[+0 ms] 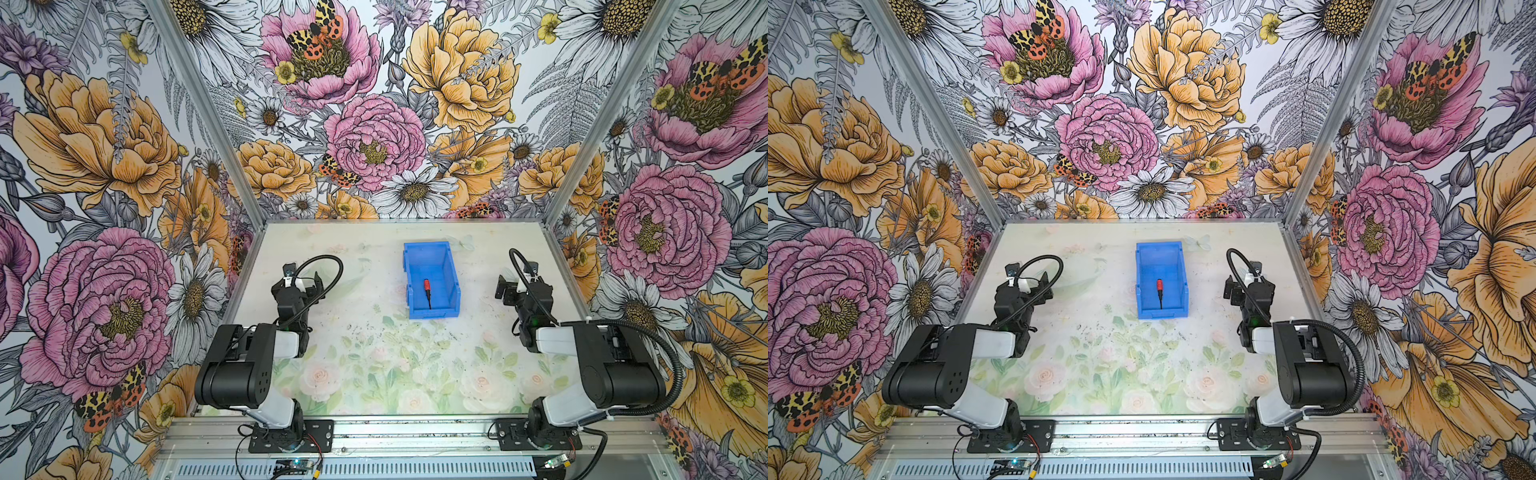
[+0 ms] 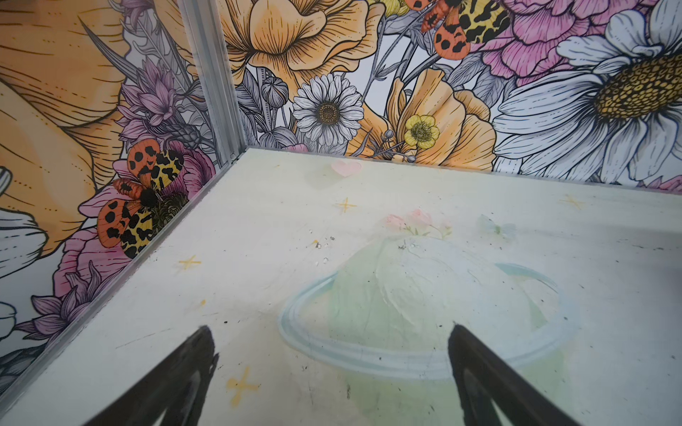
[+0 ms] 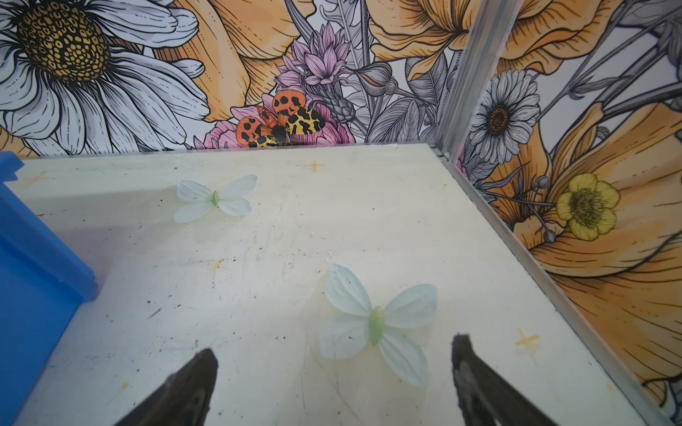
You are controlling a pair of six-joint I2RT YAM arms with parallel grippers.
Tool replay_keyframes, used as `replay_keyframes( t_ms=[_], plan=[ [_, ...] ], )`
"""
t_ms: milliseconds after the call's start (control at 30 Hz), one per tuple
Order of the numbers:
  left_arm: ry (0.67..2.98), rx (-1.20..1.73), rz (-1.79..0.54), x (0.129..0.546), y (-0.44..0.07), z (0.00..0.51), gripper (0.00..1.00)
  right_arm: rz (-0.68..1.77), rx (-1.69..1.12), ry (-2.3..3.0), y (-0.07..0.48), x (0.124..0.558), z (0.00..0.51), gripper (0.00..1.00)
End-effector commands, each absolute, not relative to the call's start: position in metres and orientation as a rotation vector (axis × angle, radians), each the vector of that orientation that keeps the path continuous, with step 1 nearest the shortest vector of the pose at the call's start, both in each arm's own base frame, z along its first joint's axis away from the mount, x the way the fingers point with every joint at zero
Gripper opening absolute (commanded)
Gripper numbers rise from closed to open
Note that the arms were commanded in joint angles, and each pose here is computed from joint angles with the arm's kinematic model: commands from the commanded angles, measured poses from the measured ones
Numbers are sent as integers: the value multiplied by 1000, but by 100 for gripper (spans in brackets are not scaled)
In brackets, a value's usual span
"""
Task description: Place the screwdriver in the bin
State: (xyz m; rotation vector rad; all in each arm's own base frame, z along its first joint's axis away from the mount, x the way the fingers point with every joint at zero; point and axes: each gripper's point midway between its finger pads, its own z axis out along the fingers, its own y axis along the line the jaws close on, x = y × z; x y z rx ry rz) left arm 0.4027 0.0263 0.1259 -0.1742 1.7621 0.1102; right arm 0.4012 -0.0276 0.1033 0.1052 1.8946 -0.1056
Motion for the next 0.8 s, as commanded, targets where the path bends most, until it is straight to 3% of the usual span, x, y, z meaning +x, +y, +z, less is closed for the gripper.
replay_keyframes(
  t_ms=[0,767],
  plan=[
    [1750,-145,91,405,22,130,99,-97,92,1866,-25,405,110,99],
    [1751,-145,69,405,23,129,99,-97,88,1855,-24,403,111,99]
  ],
)
